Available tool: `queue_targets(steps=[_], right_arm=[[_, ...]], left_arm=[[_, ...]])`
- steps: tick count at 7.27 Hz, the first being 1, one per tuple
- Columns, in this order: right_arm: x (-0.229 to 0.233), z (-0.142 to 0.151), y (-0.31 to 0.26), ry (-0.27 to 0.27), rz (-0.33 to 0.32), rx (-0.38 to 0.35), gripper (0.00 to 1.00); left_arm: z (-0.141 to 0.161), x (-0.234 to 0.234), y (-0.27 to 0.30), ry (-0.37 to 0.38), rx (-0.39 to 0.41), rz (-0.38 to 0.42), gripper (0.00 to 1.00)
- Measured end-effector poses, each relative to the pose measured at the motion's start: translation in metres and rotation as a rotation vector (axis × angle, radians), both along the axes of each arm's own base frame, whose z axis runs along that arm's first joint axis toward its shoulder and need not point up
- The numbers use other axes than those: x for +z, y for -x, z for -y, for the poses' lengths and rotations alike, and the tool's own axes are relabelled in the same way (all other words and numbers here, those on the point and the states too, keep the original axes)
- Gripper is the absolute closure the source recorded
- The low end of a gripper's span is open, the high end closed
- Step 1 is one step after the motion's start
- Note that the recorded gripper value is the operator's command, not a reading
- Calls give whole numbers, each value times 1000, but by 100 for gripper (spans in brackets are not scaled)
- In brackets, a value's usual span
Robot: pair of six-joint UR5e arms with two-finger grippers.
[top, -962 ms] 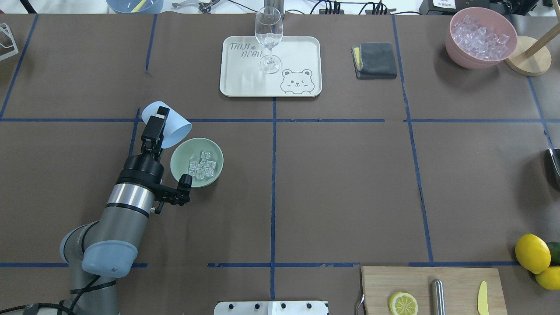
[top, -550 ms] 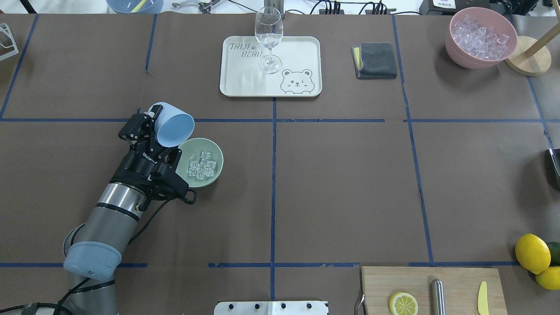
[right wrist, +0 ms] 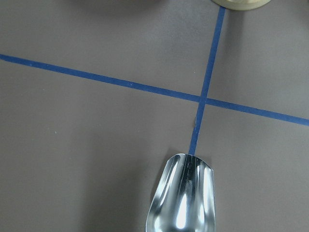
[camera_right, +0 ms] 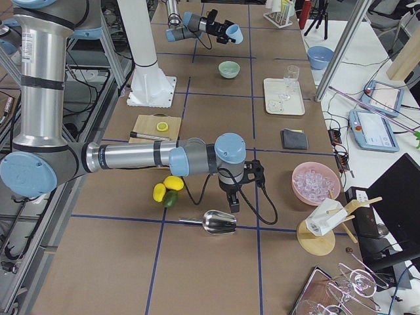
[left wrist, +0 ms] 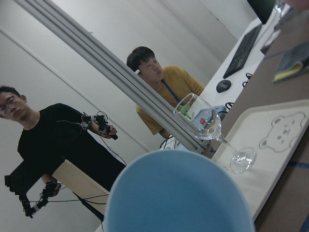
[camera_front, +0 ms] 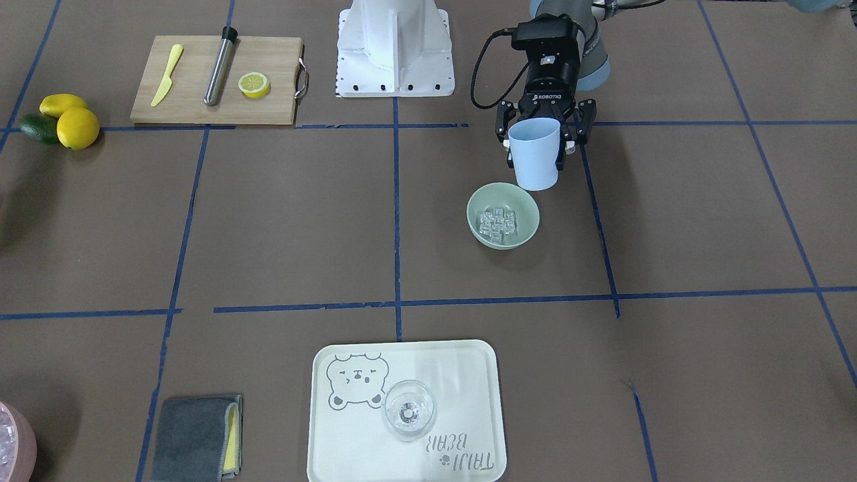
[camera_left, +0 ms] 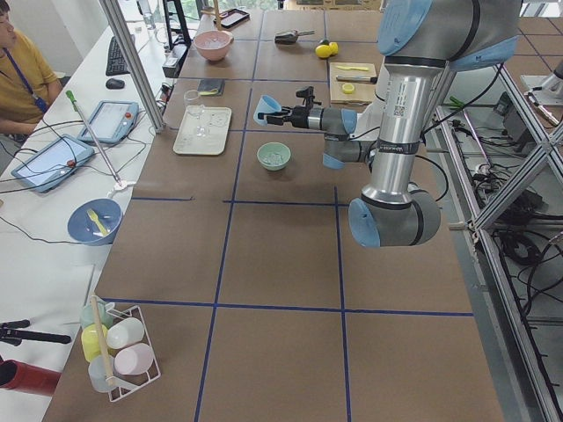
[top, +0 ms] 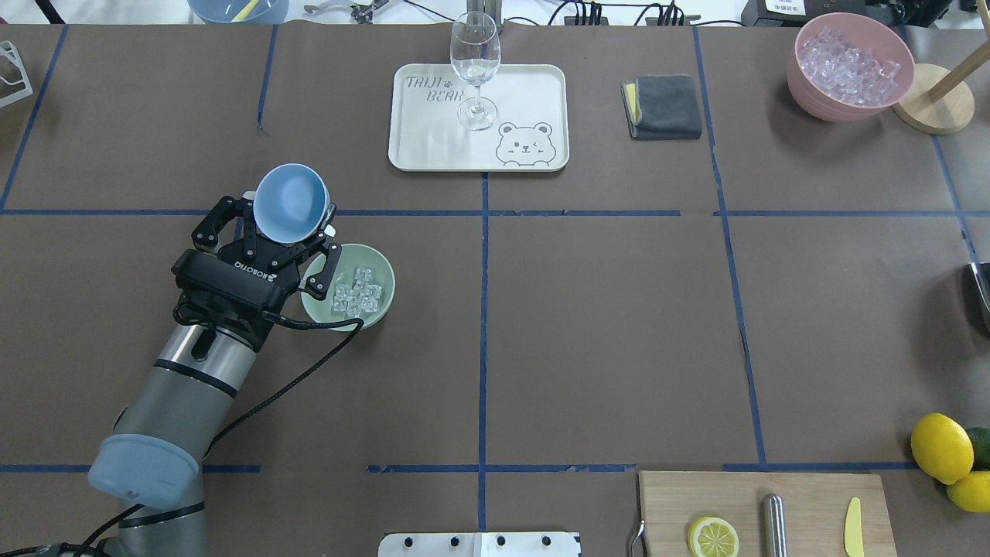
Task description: Pour ice into bowl
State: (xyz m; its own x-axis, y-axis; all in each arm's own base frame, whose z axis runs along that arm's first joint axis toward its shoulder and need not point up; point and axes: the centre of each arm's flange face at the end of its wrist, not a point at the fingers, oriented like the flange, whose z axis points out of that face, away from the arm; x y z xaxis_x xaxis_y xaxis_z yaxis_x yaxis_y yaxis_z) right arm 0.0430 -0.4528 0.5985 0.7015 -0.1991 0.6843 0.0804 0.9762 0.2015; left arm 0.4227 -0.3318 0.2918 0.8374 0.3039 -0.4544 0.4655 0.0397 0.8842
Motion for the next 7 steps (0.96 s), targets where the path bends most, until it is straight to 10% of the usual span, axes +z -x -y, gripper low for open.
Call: queue_targets(steps=[3,7], right_arm=[[0,-1,-1,-1,-1,2,0],[9,-9,-3,12,-6,-1,0]], left_arm=[[-9,10,-14,54,35,-216,100],[23,108,26,173,218,-54,100]])
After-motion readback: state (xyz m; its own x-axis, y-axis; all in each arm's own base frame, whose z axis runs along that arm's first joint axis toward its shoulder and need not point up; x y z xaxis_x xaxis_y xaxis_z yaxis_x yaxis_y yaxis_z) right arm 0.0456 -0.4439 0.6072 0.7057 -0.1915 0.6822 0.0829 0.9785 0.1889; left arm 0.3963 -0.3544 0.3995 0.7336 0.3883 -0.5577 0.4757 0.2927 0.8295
